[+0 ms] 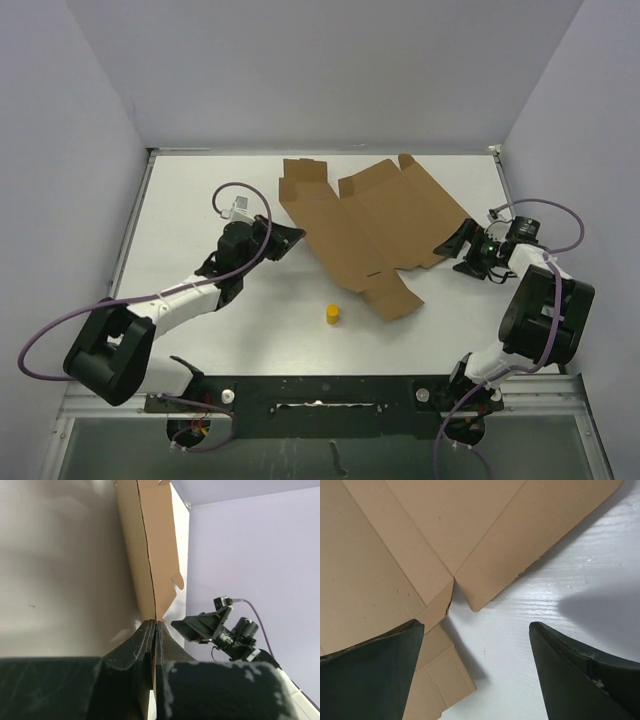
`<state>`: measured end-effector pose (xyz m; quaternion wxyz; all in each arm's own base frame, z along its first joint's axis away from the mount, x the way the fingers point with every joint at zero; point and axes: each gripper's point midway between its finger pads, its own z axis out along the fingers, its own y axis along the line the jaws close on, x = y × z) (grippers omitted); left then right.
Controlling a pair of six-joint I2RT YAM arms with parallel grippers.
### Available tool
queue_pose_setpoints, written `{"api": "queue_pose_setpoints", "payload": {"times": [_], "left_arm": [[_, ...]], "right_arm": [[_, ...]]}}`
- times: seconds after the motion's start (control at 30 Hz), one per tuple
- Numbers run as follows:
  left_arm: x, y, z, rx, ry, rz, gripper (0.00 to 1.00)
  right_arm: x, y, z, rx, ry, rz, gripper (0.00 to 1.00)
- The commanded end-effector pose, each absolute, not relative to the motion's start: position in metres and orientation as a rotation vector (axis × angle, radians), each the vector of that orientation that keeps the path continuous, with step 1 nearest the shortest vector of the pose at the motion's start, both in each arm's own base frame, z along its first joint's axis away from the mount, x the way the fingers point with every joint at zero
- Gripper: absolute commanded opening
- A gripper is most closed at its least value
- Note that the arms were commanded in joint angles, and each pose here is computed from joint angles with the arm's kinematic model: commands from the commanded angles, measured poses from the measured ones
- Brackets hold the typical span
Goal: Fold the paper box
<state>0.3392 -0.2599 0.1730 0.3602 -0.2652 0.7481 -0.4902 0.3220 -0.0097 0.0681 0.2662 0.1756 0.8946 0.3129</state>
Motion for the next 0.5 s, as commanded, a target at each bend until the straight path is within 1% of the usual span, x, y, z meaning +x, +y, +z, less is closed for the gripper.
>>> {"api": "queue_pose_setpoints", "payload": {"times": [0.0, 0.1, 0.17, 0.23, 0.37, 0.47], "left_arm": [[0.330, -0.257, 0.217, -0.666, 1.809, -1.348, 0.00], [0.321, -0.258, 0.219, -0.683, 1.807, -1.375, 0.00], [0.316, -0.258, 0.219, -0.691, 1.809, -1.381, 0.00], [0.310, -0.258, 0.220, -0.690, 1.812, -1.387, 0.00], [0.300, -0.261, 0.220, -0.682, 1.835, -1.399, 0.00], [0.289, -0.266, 0.216, -0.678, 1.862, -1.416, 0.00]], "right_arm": [[0.329, -0.016, 0.058, 0.590, 2.404, 0.848, 0.88], [0.336, -0.017, 0.046, 0.649, 2.406, 0.890, 0.79], [0.341, -0.018, 0.037, 0.683, 2.405, 0.946, 0.70], [0.344, -0.016, 0.032, 0.712, 2.396, 1.018, 0.68], [0.350, -0.015, 0.030, 0.746, 2.357, 1.079, 0.67], [0.357, -0.017, 0.030, 0.768, 2.325, 1.089, 0.62]]}}
